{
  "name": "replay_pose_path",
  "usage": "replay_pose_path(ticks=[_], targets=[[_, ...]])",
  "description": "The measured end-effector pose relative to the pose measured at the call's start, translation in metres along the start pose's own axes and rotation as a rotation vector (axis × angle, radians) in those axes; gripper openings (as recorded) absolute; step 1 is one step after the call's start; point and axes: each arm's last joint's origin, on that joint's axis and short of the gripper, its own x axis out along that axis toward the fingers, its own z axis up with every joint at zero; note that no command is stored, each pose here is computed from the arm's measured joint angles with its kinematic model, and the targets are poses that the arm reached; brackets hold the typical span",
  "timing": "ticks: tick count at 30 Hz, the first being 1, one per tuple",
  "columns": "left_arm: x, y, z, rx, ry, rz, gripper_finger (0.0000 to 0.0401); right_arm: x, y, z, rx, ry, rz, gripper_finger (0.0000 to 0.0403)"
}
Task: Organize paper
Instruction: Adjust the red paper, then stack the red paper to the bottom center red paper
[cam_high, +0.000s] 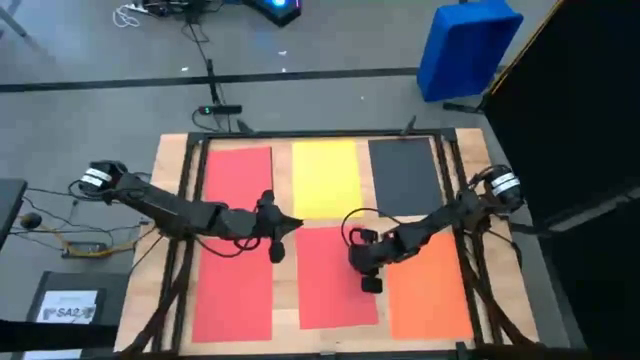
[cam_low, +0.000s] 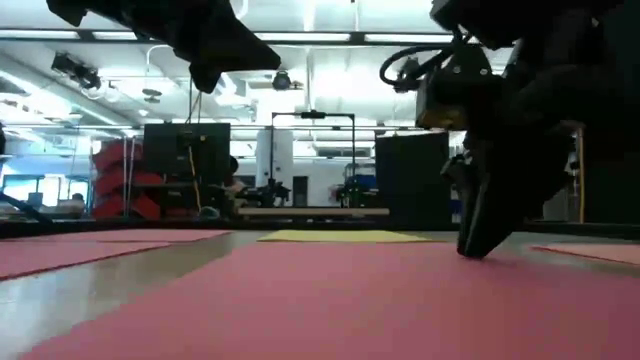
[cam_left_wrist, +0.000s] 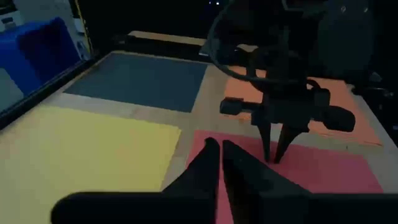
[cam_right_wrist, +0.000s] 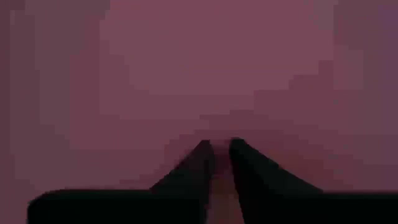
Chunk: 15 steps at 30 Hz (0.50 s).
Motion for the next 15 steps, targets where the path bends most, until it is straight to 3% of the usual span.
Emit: replay_pose_path(ticks=[8, 15], targets=[[0.0, 0.0, 0.0, 0.002, 0.003, 0.001, 0.0002, -0.002, 0.0, 0.004, 0.0, -0.041, -0.018, 0.004], [-0.005, 0.005, -0.012, 0.009, 0.14, 0.039, 0.0002, -0.005, 0.005, 0.023, -0.033, -0.256, 0.005, 0.004]])
